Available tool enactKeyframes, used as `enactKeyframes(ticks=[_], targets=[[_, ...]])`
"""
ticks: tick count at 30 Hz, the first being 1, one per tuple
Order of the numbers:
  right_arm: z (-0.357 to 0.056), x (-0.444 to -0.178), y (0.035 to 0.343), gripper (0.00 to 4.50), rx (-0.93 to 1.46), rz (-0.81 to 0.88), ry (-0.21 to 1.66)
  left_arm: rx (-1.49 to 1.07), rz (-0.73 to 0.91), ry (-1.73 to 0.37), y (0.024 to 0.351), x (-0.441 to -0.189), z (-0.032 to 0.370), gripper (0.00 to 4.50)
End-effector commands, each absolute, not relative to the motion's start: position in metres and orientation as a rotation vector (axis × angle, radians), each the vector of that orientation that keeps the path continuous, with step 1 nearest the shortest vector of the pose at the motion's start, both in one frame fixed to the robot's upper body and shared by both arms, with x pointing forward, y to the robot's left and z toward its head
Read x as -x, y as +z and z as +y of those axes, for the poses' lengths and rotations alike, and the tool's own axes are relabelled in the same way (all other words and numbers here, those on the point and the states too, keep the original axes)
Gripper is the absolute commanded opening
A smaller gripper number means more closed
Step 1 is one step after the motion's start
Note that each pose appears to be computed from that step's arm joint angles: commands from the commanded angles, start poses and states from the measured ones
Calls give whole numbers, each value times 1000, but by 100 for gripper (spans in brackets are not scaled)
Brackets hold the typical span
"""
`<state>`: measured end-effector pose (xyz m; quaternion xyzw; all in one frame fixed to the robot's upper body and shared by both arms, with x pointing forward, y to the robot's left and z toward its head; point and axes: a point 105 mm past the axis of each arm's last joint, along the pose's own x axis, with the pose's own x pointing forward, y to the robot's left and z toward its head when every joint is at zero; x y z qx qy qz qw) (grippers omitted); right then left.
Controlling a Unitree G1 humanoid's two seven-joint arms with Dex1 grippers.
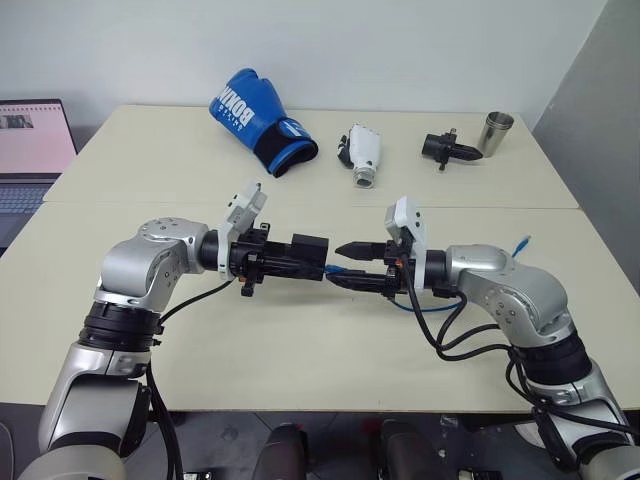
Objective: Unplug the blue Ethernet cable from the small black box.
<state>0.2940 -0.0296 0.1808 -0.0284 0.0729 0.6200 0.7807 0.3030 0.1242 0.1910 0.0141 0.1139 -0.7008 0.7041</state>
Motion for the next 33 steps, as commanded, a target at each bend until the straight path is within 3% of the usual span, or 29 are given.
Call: enactKeyframes(ticks=[1, 10, 13, 18, 23, 33], targets=[[-28, -294, 192, 294, 68, 127, 1365, -65, 210, -1570, 201, -302, 124, 80], [-27, -294, 192, 294, 66, 134, 1378, -69, 211, -1572, 200, -302, 123, 80], [-26, -294, 192, 244, 65, 138, 1382, -65, 211, -1569, 199, -302, 123, 80], [-25, -294, 190, 106, 83, 143, 1386, -60, 207, -1567, 199, -303, 122, 80], [-24, -292, 187, 6, 112, 152, 1400, -55, 202, -1563, 200, -304, 121, 80], [-30, -292, 183, 6, 121, 188, 1417, -69, 204, -1576, 200, -302, 122, 80]])
